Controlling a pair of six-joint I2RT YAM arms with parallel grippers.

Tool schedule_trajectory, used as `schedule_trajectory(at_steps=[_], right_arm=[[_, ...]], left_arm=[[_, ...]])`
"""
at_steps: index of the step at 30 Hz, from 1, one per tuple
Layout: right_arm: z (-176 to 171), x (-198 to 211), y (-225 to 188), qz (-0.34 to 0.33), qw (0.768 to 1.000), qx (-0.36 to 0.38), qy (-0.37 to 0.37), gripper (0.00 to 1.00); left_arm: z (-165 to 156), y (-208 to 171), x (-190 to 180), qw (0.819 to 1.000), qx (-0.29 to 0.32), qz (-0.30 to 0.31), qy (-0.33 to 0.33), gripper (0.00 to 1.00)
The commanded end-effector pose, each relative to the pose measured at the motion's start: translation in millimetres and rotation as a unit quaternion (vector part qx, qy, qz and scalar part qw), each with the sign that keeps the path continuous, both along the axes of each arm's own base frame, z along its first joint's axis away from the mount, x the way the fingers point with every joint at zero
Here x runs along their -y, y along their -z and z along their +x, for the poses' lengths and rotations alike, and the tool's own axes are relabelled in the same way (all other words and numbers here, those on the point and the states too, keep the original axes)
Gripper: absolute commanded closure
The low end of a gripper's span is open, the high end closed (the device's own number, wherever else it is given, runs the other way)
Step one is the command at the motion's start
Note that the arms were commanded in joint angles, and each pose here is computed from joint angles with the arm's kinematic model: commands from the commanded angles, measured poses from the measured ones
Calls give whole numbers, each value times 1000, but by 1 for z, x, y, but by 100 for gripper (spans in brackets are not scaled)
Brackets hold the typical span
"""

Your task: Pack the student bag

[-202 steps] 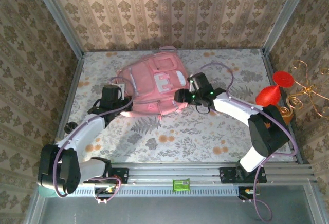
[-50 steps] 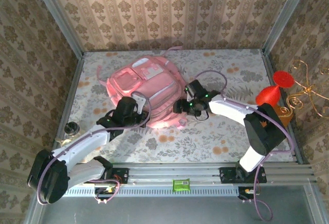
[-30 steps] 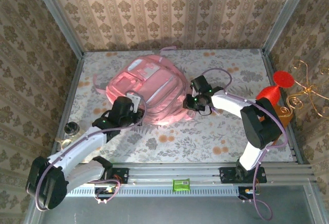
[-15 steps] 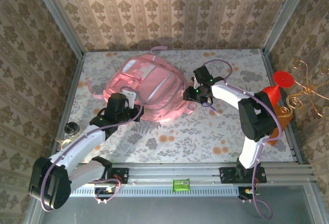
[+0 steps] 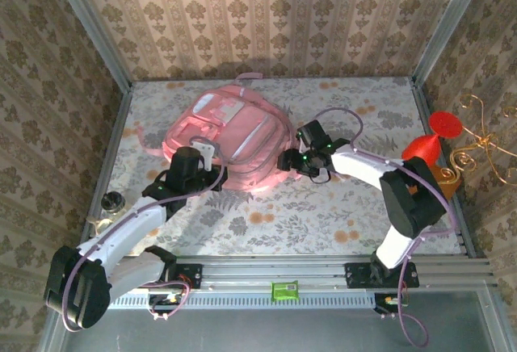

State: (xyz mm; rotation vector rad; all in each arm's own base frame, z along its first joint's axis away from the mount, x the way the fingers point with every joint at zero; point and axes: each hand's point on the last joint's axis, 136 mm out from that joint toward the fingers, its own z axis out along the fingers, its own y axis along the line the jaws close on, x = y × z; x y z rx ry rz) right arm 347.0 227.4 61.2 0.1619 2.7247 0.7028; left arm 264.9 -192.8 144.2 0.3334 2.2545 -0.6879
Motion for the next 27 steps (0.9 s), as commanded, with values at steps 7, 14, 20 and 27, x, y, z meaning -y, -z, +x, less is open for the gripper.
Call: schedule_trajectory(at_steps=[7,14,20,27], right_arm=[[14,28,25,-47,999,-16,19,78],[16,45,19,-66,998,-15,15,88],[18,48,19,-64,998,-17,10,93],[11,20,11,9,1000,-9,-16,91]], left_arm=[[2,6,-31,997,18,58,-46,100],[20,14,-59,991,19,81,-100,100],[33,20,-72,987,15,94,-128,100],[34,20,-71,989,8,86,-124,66]])
